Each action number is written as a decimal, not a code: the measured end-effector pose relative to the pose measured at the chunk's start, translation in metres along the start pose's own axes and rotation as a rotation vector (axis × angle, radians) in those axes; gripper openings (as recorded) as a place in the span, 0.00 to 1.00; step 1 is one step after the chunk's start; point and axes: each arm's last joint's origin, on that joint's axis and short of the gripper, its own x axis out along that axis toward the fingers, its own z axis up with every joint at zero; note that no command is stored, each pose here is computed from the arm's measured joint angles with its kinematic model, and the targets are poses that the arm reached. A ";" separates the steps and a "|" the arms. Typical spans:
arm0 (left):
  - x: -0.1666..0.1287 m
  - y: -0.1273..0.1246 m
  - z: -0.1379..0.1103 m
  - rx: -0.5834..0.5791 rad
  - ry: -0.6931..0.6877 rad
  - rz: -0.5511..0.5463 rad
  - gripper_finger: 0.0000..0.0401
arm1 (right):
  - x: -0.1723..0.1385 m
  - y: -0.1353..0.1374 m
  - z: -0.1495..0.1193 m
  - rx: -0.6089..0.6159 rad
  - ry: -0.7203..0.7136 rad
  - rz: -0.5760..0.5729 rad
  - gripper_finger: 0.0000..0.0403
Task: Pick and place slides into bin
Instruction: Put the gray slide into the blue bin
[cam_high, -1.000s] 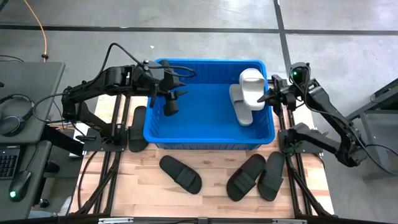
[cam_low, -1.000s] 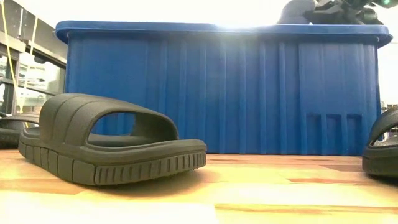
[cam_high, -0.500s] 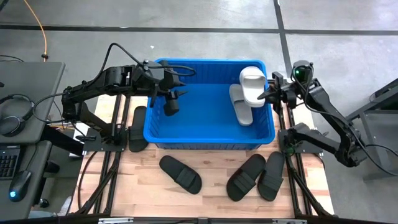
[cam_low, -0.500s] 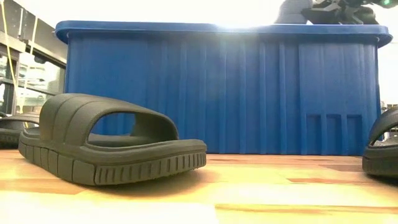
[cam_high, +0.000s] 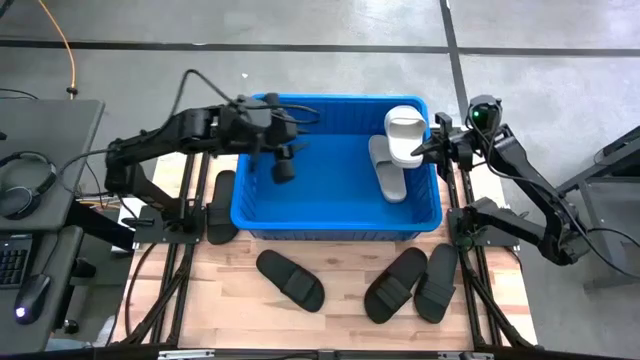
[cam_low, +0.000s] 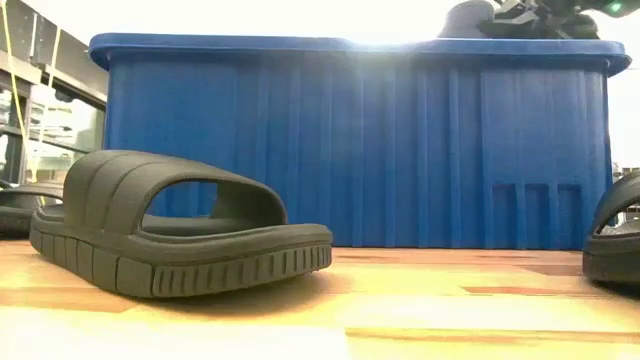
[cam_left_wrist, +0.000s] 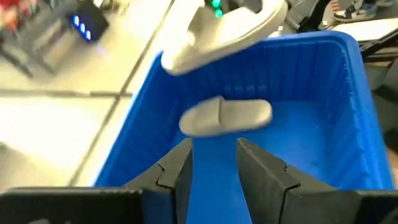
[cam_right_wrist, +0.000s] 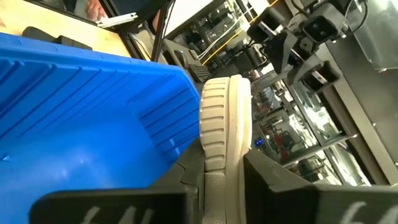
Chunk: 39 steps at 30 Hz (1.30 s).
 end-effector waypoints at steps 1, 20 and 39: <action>0.009 0.002 0.003 0.017 -0.026 -0.005 0.28 | 0.000 0.000 0.000 -0.003 -0.006 0.000 0.10; 0.147 0.033 0.005 -0.179 -0.249 -0.061 0.45 | 0.000 -0.002 0.001 0.071 -0.052 0.007 0.07; 0.119 0.035 0.012 -0.233 -0.296 -0.192 0.51 | 0.038 -0.023 0.021 0.196 -0.119 0.029 0.06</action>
